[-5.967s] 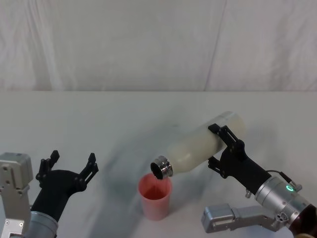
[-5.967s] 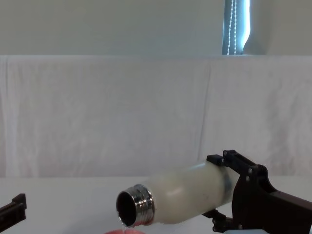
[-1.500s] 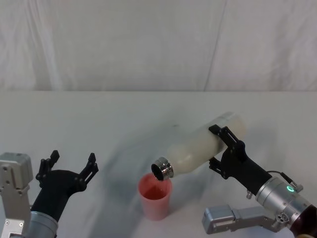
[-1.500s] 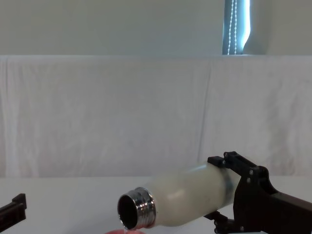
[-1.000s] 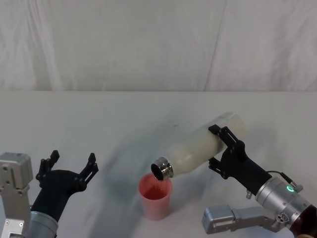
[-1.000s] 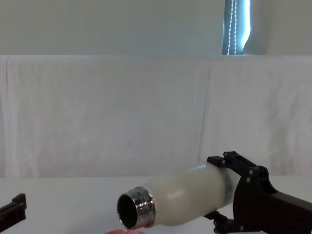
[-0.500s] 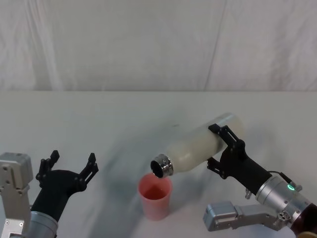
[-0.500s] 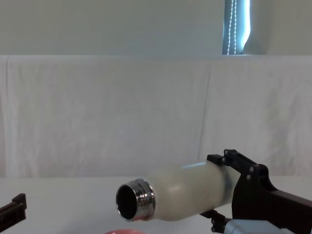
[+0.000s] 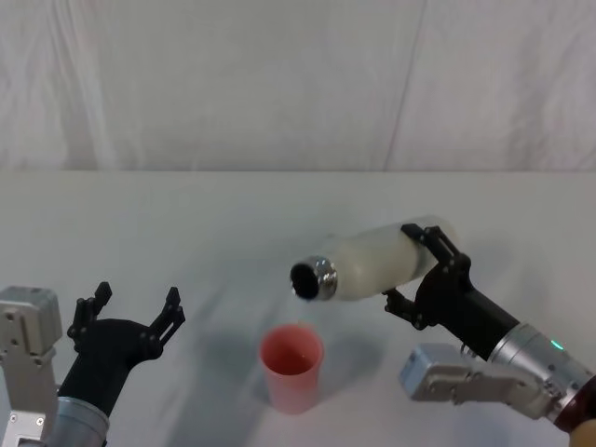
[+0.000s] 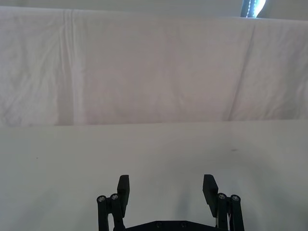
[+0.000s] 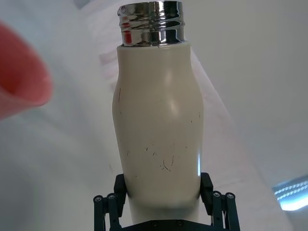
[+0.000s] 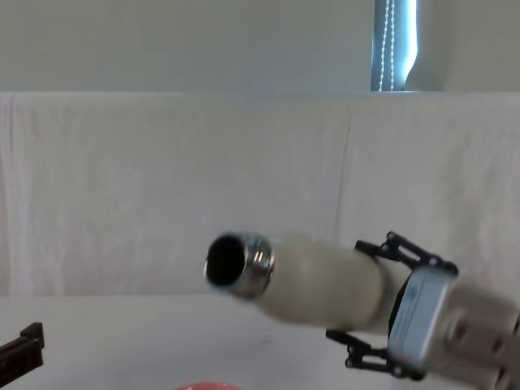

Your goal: Grasp the thermos with one hand and pour water into the cup lid.

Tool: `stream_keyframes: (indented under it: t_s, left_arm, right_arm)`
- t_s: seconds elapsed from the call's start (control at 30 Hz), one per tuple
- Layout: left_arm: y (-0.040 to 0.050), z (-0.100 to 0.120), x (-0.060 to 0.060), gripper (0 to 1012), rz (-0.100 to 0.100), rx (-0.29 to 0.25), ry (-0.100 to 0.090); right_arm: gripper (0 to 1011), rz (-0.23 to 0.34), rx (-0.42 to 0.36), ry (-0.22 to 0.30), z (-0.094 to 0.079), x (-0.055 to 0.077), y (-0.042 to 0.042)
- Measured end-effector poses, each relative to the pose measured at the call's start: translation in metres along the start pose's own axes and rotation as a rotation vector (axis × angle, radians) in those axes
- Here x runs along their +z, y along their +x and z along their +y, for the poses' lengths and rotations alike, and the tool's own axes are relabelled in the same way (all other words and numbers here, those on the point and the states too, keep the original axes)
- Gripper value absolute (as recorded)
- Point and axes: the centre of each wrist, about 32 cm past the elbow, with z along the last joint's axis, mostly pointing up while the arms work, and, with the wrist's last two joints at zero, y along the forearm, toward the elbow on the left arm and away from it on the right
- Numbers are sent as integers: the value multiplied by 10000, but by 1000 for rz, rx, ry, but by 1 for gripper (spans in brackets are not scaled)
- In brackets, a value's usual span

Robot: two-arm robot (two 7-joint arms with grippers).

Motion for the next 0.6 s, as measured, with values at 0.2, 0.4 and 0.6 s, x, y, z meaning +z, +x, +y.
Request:
stream_keyframes:
  t_s: [0.2, 0.4, 0.6]
  left_arm:
    - [0, 0, 0, 1001, 0, 0, 0]
    - [0, 0, 0, 1001, 0, 0, 0]
    - [0, 0, 0, 1001, 0, 0, 0]
  right_arm:
    - [950, 122, -26, -7, -28, 7, 76]
    - [950, 205, -46, -16, -66, -7, 149]
    - [950, 302, -66, -35, -109, -25, 217]
